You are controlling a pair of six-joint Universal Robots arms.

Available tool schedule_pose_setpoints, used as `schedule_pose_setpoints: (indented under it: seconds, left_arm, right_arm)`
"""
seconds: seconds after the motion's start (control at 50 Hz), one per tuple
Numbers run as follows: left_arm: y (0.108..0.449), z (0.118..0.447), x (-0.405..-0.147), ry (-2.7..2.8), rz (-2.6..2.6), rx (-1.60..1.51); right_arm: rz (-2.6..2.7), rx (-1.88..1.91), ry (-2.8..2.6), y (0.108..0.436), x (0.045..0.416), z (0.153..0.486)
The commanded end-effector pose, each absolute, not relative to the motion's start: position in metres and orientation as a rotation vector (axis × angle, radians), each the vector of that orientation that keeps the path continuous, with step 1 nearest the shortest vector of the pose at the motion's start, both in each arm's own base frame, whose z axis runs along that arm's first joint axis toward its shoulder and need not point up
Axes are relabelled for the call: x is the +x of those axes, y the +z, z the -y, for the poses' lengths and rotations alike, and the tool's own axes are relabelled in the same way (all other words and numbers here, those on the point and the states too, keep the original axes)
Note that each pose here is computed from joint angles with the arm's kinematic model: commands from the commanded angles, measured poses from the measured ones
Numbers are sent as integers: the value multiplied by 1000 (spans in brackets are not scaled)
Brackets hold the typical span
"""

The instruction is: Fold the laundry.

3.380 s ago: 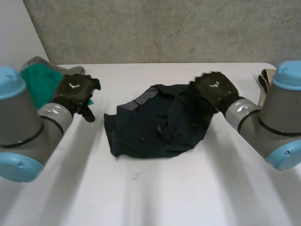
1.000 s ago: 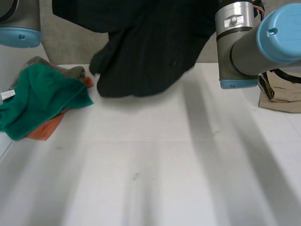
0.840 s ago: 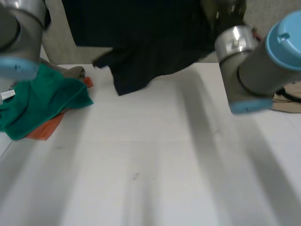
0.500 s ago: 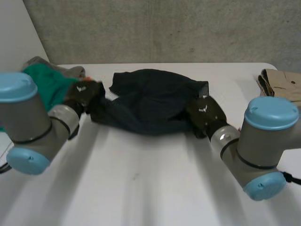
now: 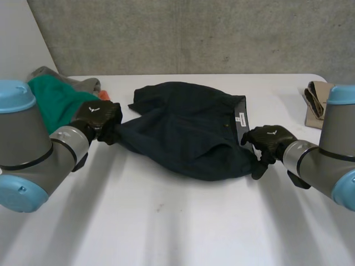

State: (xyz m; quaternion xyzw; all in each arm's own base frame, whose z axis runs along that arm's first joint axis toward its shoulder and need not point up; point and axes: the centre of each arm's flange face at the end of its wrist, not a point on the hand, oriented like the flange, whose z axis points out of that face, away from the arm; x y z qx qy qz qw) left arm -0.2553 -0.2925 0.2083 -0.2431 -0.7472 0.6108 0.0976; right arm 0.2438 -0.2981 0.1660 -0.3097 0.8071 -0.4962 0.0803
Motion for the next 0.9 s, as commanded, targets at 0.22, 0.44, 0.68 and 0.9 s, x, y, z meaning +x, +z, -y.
schedule_pose_setpoints:
  seconds: [0.22,0.44,0.68,0.9]
  left_arm:
    - [204,280,-252,1697,2311,-755]
    - [191,207,-229,1239,2598,-1217]
    - [208,201,-247,1244,2463,-1366]
    - [243,321,-295,1892,2229,-1077]
  right_arm:
    - [-2316,-1049,-1597,145,261,282]
    - [-2294,-1749,-1521,167,225,215]
    - [-2312,-1691,-1499,184,226,218]
    - [-2266,-1297,-1981,203,251,311]
